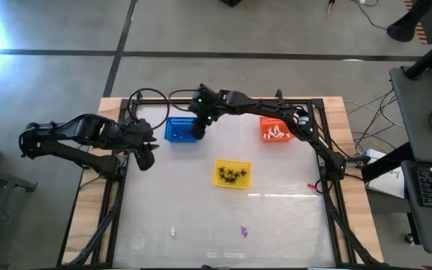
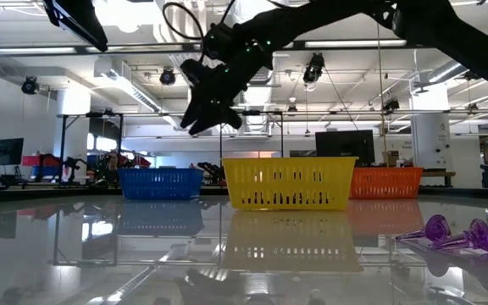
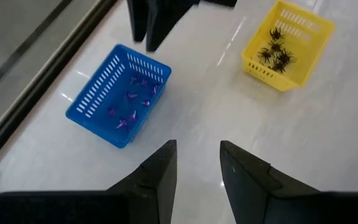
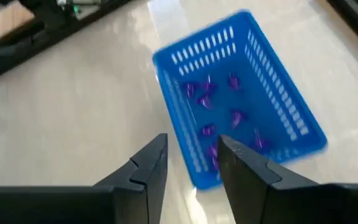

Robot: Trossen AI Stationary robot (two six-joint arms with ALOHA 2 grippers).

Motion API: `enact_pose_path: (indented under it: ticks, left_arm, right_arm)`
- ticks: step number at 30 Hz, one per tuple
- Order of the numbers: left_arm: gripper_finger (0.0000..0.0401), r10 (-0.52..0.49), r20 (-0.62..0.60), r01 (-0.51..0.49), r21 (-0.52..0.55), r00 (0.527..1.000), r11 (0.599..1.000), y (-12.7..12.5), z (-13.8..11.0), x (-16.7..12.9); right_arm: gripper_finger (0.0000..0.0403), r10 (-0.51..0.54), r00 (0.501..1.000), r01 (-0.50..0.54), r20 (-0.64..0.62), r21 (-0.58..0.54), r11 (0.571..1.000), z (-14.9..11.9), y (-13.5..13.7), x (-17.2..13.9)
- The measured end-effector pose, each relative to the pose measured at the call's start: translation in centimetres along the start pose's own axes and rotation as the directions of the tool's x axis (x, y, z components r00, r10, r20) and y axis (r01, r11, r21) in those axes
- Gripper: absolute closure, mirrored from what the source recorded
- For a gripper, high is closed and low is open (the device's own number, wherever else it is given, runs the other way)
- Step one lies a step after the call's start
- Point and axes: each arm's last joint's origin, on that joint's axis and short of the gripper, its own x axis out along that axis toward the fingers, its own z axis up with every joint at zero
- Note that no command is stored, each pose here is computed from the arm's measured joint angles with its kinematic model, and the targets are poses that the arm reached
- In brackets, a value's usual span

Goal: Sort Halloween decoration
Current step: Put the purple witch hat toy into the blue bin

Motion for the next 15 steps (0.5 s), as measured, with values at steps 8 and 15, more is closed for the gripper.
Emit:
enact_pose_path:
  ticks: [8, 15]
  left_arm:
    - [0.0296, -0.011, -0.016, 0.011, 0.003, 1.0, 1.0, 0.0, -0.2, 0.0]
    - [0.0296, 0.011, -0.059, -0.007, 0.061, 0.998, 0.998, 0.3, -0.6, -0.1]
  right_arm:
    - [0.0251, -0.017, 0.974, 0.02, -0.224, 0.01, 1.0, -1.9, 1.3, -0.7]
    - [0.0241, -0.022, 0.869, 0.031, -0.494, 0.009, 0.999, -5.1, 4.1, -0.9]
